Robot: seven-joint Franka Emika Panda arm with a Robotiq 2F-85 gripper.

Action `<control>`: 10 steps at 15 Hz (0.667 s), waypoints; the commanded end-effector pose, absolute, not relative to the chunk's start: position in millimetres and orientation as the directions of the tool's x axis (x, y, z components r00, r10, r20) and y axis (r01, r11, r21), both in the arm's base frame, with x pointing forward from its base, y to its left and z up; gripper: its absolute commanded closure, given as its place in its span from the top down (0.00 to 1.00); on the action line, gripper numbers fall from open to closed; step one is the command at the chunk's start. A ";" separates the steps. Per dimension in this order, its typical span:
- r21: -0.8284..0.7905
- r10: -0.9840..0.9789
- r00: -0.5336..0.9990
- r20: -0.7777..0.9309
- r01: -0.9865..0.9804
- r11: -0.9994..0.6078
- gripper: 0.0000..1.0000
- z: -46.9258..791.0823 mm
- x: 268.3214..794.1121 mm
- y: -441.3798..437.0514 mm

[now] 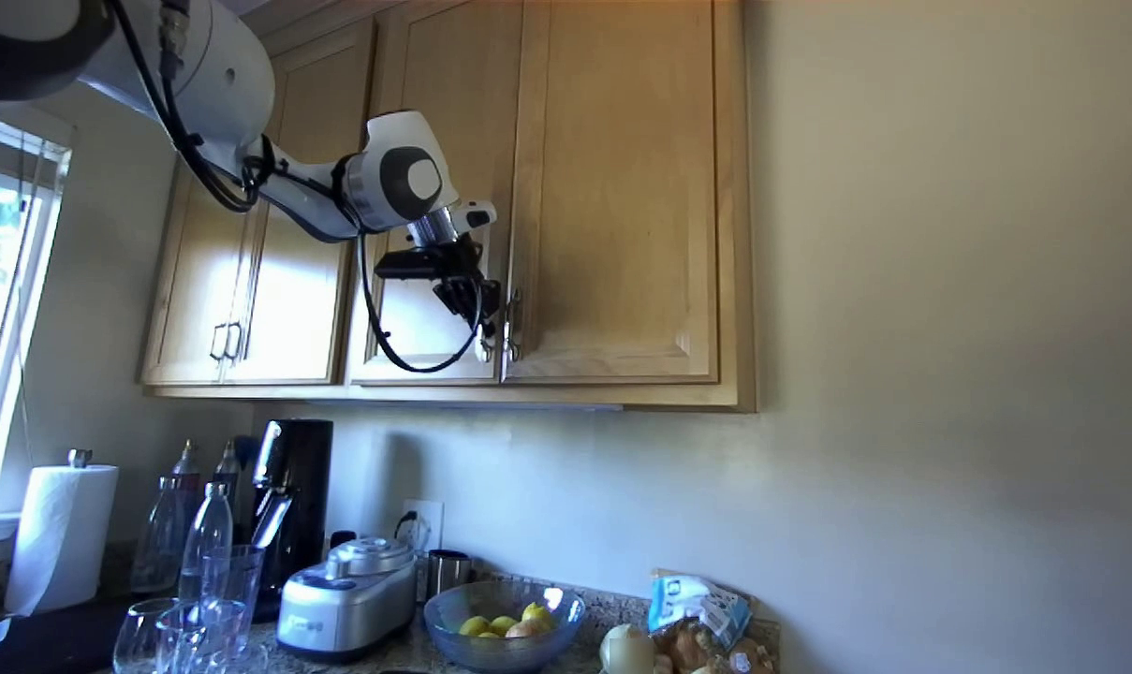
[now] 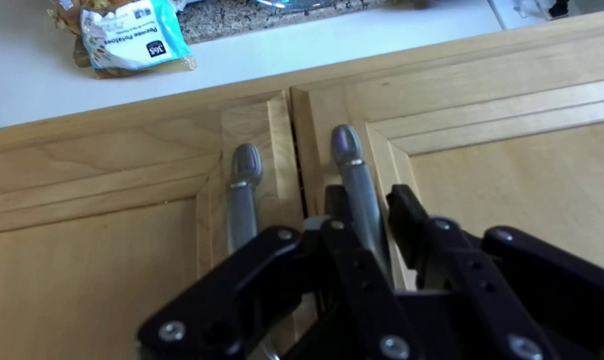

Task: Open the top left cabinet door

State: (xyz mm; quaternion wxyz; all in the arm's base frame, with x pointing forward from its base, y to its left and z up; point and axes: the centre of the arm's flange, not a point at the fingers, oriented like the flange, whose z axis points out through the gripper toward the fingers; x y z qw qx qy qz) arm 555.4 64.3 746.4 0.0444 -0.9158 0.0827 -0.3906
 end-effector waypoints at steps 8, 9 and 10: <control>-0.039 0.046 0.701 0.711 0.105 -0.994 0.08 749.5 486.1 96.4; -0.025 0.077 0.703 0.707 0.135 -0.991 0.08 749.3 474.3 100.4; -0.013 0.108 0.707 0.699 0.163 -0.986 0.08 749.8 463.5 103.1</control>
